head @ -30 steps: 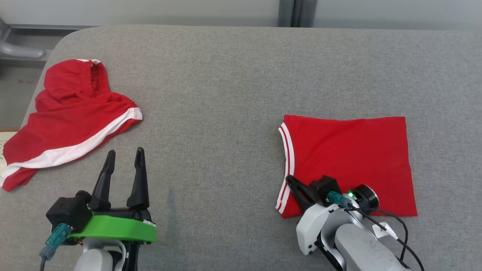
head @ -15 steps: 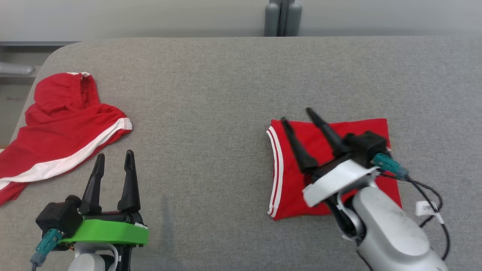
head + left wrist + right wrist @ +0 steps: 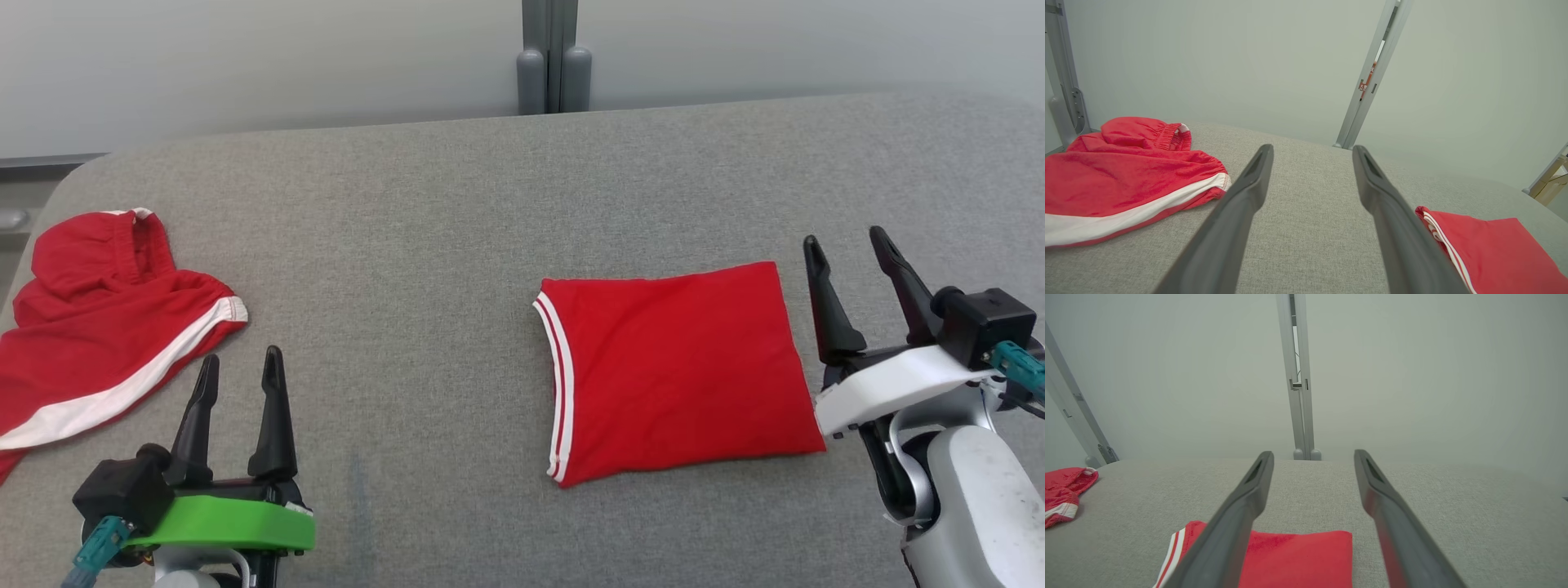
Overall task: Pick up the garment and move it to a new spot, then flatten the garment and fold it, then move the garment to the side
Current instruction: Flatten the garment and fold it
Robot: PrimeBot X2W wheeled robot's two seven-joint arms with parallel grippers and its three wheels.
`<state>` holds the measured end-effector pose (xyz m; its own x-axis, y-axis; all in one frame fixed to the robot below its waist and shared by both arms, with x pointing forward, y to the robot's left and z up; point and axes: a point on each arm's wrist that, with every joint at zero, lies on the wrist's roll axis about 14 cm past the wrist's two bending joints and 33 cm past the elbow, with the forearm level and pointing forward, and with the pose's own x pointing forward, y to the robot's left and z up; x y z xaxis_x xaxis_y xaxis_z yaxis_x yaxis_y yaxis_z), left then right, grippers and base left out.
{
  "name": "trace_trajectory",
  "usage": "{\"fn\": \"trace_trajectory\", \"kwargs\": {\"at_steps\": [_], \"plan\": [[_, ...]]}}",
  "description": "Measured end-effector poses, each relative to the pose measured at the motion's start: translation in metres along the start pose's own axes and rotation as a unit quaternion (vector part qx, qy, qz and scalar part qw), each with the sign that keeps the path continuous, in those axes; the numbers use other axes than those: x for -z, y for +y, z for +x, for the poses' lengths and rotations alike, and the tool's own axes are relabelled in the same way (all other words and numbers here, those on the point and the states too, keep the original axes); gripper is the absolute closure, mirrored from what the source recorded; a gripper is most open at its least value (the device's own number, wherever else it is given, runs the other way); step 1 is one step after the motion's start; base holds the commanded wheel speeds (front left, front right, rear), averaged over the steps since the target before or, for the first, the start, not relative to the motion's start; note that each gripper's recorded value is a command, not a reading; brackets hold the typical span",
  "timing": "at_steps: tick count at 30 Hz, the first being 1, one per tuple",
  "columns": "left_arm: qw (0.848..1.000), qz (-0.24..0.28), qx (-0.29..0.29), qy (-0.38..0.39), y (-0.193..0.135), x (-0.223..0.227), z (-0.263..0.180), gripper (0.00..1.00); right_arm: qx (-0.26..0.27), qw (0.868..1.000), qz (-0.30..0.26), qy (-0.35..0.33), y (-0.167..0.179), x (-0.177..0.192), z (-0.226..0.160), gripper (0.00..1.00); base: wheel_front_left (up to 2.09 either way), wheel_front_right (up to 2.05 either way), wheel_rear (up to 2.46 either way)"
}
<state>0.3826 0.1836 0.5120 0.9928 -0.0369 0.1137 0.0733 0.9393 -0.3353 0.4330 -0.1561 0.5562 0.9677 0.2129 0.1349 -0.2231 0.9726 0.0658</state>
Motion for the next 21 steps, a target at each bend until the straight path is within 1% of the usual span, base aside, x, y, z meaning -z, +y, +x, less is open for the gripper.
{"fn": "trace_trajectory", "kwargs": {"at_steps": [4, 7, 18, 21], "plan": [[1.0, 0.008, 0.005, 0.001, -0.002, -0.001, -0.004, 0.0, 0.03, 0.999, -0.002, 0.01, -0.016, 0.004, -0.012, 0.0, 0.0, 0.0, 0.0], [1.0, 0.015, 0.005, 0.007, 0.001, 0.001, -0.008, 0.0, 0.042, 0.999, 0.001, 0.023, -0.022, 0.011, -0.021, 0.0, 0.0, 0.0, 0.0], [1.0, 0.022, 0.0, 0.014, 0.006, 0.003, -0.023, 0.0, 0.062, 0.997, 0.013, 0.047, -0.025, 0.027, -0.049, 0.0, 0.0, 0.0, 0.0], [1.0, 0.022, 0.0, 0.018, 0.006, 0.005, -0.025, 0.0, 0.062, 0.997, 0.014, 0.047, -0.024, 0.028, -0.051, 0.0, 0.0, 0.0, 0.0]]}}
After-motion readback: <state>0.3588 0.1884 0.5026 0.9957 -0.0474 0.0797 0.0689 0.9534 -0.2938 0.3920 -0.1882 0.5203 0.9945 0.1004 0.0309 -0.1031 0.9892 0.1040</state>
